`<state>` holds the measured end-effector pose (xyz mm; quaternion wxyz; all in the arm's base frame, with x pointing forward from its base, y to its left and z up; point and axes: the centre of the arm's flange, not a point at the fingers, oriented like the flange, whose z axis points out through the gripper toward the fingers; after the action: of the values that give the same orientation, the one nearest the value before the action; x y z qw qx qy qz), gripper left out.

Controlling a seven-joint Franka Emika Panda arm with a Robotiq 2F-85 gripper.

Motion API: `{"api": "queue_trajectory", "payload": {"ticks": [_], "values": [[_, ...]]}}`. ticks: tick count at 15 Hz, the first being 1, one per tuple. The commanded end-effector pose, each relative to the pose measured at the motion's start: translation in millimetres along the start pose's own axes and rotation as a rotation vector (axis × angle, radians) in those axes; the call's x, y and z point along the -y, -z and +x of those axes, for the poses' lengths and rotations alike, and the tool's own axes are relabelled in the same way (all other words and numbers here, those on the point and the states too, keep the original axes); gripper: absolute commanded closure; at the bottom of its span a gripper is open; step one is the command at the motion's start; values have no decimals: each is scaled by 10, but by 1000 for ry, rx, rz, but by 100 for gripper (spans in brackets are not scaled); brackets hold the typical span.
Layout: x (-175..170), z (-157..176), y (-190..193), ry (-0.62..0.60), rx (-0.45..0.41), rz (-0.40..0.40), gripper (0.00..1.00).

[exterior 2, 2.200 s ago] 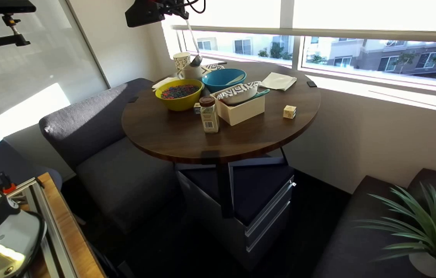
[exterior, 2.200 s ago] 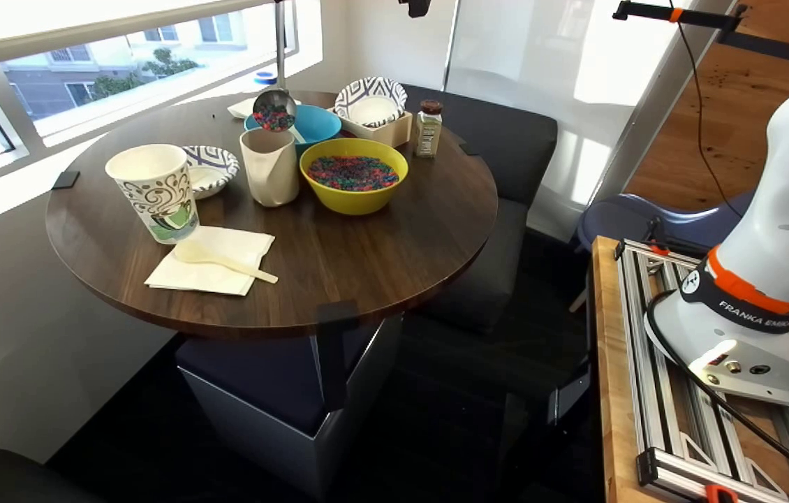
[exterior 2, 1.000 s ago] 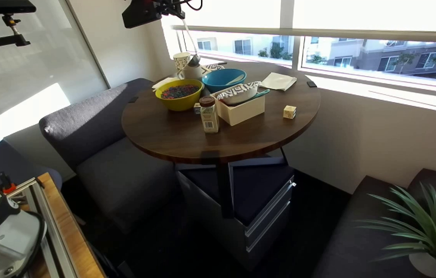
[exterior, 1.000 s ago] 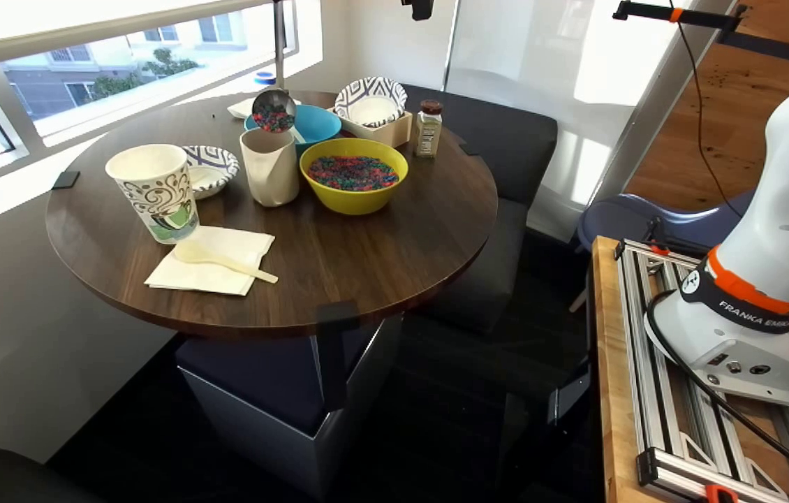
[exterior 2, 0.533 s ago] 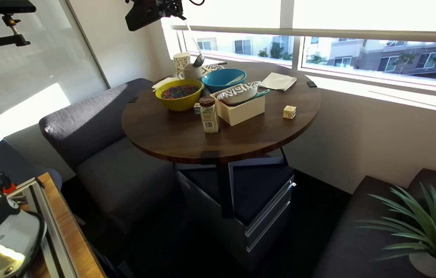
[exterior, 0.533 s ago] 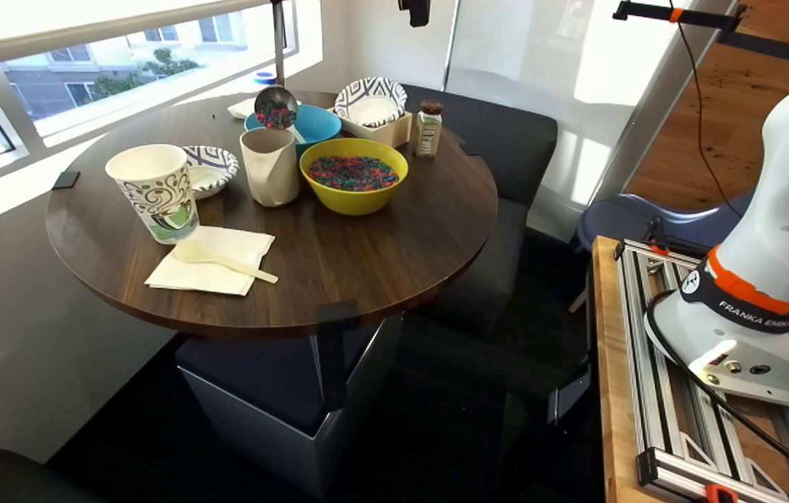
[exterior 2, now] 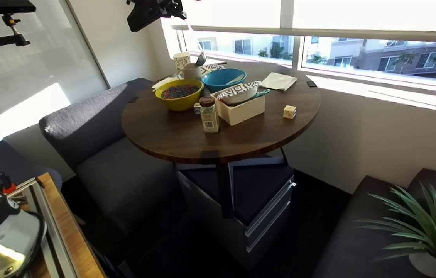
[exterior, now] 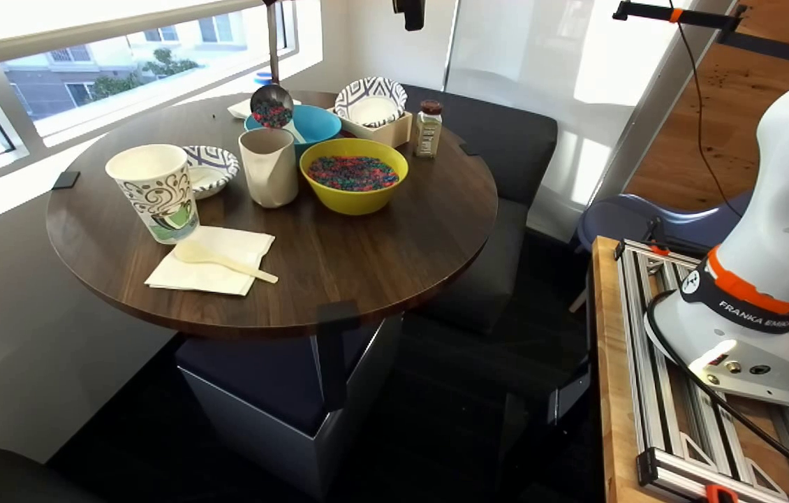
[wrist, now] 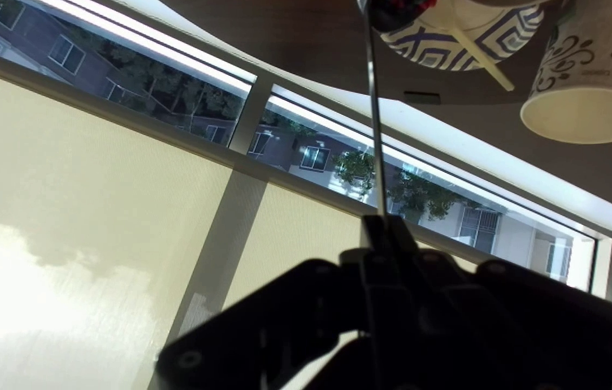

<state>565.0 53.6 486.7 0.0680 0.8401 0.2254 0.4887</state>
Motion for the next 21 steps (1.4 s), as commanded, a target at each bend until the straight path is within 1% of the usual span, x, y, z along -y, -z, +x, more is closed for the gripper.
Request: {"api": "queue_trajectory", "payload": {"ticks": [1, 6, 14, 17, 21], "values": [[136, 160, 46, 18, -4, -5, 99], [196, 202, 74, 41, -2, -11, 99], [359, 293, 135, 147, -17, -35, 99], [460, 338, 132, 174, -16, -31, 99], [585, 365, 148, 223, -5, -47, 99]]}}
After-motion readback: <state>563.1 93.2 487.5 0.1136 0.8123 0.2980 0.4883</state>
